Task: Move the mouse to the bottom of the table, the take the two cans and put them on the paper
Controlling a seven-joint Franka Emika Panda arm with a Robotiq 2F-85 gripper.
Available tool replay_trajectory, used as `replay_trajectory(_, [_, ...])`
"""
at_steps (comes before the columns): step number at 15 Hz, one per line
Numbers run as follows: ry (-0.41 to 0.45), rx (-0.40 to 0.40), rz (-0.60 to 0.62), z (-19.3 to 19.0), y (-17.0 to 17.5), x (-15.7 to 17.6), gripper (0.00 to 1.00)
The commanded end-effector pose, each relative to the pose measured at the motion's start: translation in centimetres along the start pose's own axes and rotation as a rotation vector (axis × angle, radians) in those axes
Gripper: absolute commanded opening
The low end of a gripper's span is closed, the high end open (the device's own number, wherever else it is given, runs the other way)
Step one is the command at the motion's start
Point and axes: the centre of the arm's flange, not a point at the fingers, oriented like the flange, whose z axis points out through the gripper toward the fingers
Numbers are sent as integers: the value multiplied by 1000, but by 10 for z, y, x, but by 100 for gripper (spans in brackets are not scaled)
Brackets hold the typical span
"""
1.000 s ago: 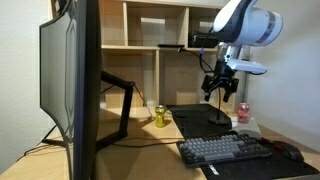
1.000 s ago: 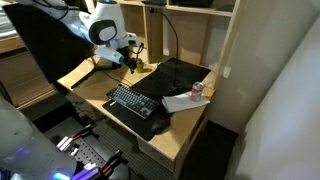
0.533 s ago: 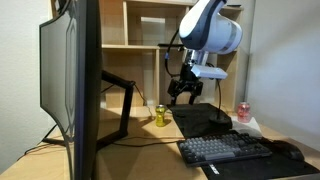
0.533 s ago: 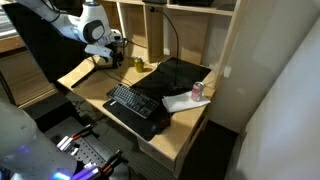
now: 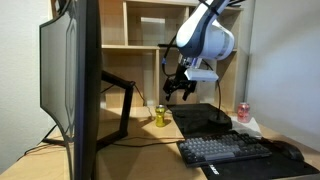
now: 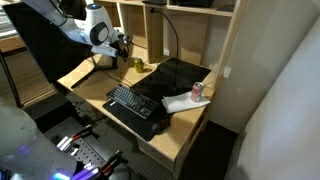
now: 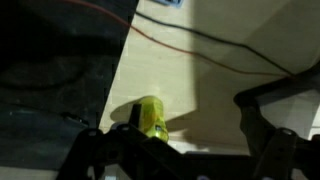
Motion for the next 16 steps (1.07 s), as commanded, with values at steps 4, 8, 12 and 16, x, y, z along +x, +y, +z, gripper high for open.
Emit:
replay_trajectory(4, [189, 13, 79, 25, 7, 69, 100])
replay_trajectory(8, [172, 10, 68, 22, 8, 64, 100])
replay_trajectory(12, [31, -42, 95, 54, 28, 64, 100])
replay_trajectory(16, [78, -28, 74, 68, 33, 66, 100])
